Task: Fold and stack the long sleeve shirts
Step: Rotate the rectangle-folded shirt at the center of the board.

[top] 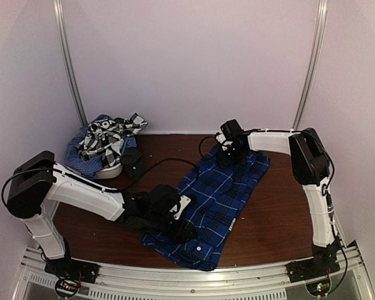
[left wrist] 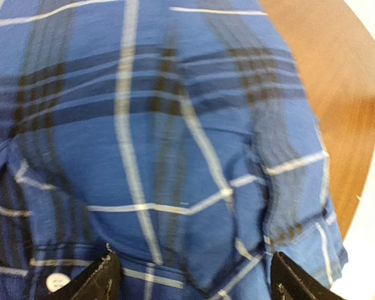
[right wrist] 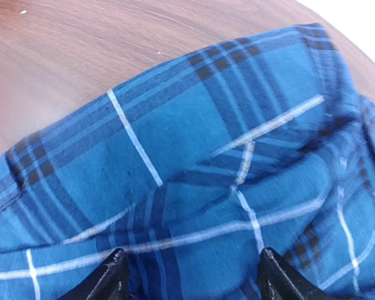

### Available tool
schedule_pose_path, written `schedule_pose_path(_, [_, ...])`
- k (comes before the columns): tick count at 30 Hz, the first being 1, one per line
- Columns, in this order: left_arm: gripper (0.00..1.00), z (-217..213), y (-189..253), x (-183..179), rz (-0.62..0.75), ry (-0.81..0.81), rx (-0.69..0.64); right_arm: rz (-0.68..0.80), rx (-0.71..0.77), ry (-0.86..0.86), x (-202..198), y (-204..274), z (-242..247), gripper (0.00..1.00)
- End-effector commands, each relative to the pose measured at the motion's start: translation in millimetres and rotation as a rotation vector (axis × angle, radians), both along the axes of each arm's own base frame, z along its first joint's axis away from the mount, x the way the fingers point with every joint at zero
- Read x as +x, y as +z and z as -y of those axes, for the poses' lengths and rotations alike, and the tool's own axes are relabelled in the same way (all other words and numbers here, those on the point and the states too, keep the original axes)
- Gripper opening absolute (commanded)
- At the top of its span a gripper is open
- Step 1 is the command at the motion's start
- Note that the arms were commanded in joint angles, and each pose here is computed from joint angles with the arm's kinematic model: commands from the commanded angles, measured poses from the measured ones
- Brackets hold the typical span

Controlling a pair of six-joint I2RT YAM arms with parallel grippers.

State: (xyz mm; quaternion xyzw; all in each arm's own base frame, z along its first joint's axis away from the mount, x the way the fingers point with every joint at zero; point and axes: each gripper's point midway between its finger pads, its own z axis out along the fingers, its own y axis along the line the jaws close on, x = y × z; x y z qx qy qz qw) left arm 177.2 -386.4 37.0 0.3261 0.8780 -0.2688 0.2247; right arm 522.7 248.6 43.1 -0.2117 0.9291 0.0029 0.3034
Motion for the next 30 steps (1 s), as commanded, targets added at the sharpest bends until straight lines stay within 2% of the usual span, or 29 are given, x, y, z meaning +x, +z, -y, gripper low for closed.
schedule_pose_path(1, [0.84, 38, 30, -23, 0.059, -0.188, -0.038, 0.122, 0.013, 0.035, -9, 73, 6, 0.75])
schedule_pose_path(6, [0.86, 43, 67, -11, 0.21, -0.235, -0.033, 0.2, 0.102, 0.018, -41, 131, 17, 0.83])
schedule_pose_path(9, [0.88, 39, 88, -1, 0.275, -0.216, -0.041, 0.152, 0.17, -0.003, -75, 127, 18, 0.83])
schedule_pose_path(14, [0.88, 32, 92, 11, 0.261, -0.181, -0.034, 0.043, 0.256, -0.032, -139, 97, 9, 0.81])
schedule_pose_path(20, [0.86, 10, 61, 26, 0.188, -0.13, 0.025, -0.044, 0.308, -0.144, -175, 54, 21, 0.8])
schedule_pose_path(25, [0.8, -14, 18, 23, 0.106, -0.12, 0.105, -0.095, 0.27, -0.166, -176, 20, 23, 0.79])
schedule_pose_path(30, [0.72, -26, -7, 5, 0.031, -0.131, 0.107, -0.131, 0.216, -0.174, -167, -5, 24, 0.78])
